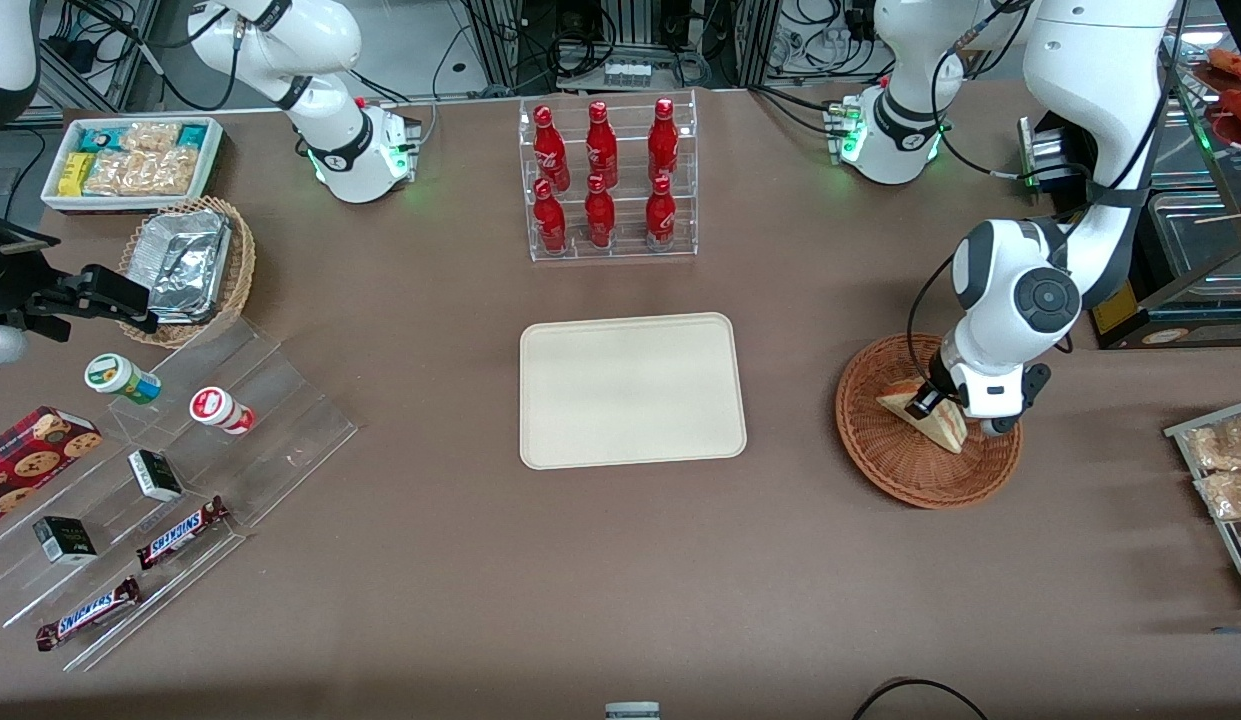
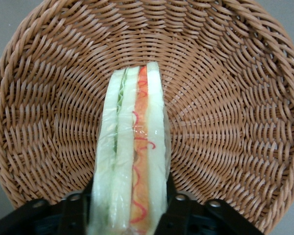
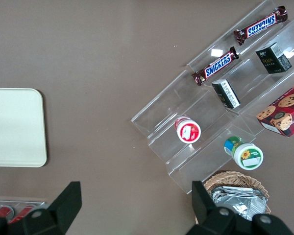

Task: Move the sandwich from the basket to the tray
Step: 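Lift the sandwich up out of the basket with the left gripper, then carry the sandwich over the cream tray with the left gripper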

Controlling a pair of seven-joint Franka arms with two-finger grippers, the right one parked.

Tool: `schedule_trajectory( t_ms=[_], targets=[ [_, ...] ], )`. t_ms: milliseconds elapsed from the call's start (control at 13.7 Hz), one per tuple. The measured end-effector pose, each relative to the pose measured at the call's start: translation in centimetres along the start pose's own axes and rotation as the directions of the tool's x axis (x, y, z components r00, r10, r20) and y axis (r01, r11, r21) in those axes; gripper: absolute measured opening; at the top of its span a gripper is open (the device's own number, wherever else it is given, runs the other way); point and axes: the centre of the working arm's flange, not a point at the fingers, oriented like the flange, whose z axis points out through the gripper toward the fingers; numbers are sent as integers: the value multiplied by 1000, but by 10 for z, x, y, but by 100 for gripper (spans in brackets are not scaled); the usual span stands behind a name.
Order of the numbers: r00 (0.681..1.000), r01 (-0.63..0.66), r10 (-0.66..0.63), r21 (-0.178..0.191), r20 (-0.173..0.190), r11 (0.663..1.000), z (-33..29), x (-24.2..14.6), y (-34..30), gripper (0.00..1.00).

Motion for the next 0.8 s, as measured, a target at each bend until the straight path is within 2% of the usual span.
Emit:
schedule_trajectory(
  t_ms=[146, 219, 365, 438, 510, 656, 802],
  targets=[
    [1000, -7, 6, 20, 11, 1000, -6, 0, 0, 36],
    [1000, -19, 18, 50, 25, 999, -16, 1, 0, 33],
    [997, -60, 53, 134, 60, 989, -59, 3, 5, 26],
    [995, -87, 76, 166, 71, 982, -90, -1, 13, 21],
    [992, -115, 103, 183, 77, 976, -121, -10, 25, 18],
    [981, -188, 177, 189, 75, 964, -171, -44, 56, 18],
    [963, -269, 262, 176, 62, 947, -202, -84, 87, 18]
  ],
)
